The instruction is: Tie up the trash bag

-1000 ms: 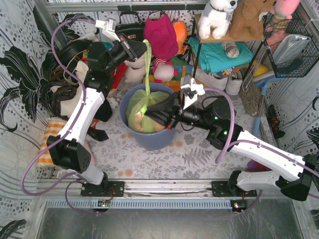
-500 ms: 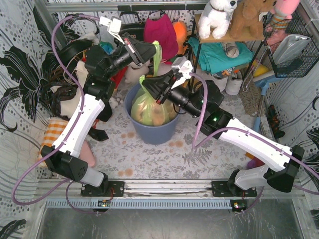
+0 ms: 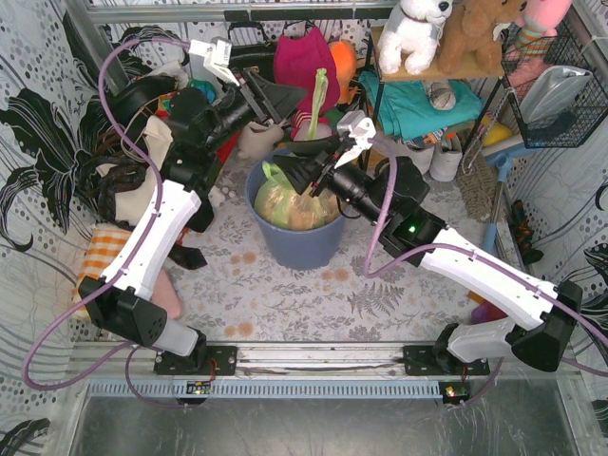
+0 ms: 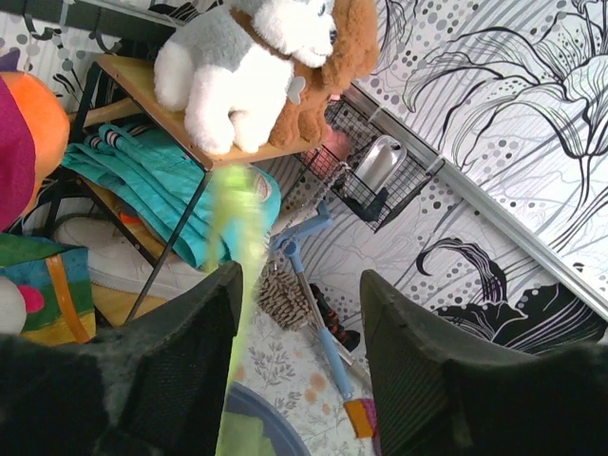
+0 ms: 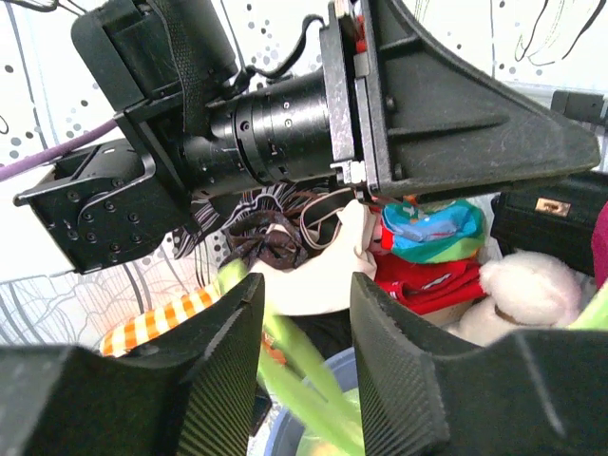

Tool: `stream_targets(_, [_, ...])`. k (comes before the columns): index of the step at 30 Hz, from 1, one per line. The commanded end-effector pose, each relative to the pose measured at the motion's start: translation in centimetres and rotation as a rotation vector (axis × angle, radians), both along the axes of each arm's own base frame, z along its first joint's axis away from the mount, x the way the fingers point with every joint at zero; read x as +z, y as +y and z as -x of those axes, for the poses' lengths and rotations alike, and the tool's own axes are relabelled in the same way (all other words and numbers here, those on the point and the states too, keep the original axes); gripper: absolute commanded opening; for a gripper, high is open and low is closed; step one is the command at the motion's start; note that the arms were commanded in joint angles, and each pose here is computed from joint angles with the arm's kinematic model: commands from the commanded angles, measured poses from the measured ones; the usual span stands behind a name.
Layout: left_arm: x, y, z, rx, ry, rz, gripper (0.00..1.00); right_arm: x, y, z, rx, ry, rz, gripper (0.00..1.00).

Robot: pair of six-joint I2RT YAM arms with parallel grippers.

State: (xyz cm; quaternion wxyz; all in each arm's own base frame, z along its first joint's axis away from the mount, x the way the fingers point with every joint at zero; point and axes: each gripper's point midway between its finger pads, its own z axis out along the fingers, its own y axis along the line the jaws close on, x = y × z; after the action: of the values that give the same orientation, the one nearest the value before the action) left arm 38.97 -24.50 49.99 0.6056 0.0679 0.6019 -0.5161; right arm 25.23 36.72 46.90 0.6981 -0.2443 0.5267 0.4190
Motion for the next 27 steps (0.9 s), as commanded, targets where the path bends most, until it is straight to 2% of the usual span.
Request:
stream_targets(1, [5.0, 1.4, 1.5, 0.065, -0.130, -0.004, 0.65, 5.9, -2.3, 1.9, 0.011, -0.084, -0.095, 0.44])
stream_targets(7, [6.3, 3.6, 2.0, 0.182, -0.166, -0.058, 0.85, 7.8, -4.7, 2.3, -0.060, -0.116, -0.054, 0.61])
stream_targets(9, [6.2, 4.8, 2.0, 0.251, -0.170, -0.073, 0.89, 7.7, -5.7, 1.8, -0.114, -0.121, -0.011, 0.73])
stream_targets(13, [4.5, 7.8, 1.5, 0.416, -0.132, -0.099, 0.95, 6.6, -8.1, -0.4, -0.272, -0.121, 0.094, 0.83])
stream_targets(16, [1.4, 10.5, 0.7, 0.563, -0.060, -0.126, 1.00, 4.8, -10.9, -3.1, -0.399, -0.081, 0.169, 0.86])
stream_targets(21, [-6.1, 17.1, 0.6, 0.896, 0.125, -0.199, 0.98, -0.7, -17.2, -7.7, -0.635, 0.026, 0.292, 0.99])
stream_targets(24, [-11.7, 21.4, 2.2, 1.113, 0.218, -0.204, 0.98, -5.8, -22.2, -10.0, -0.767, 0.149, 0.319, 0.97])
stream_targets(27, [-17.5, 24.1, 4.1, 1.237, 0.254, -0.228, 0.98, -12.1, -27.4, -11.5, -0.864, 0.291, 0.332, 0.97])
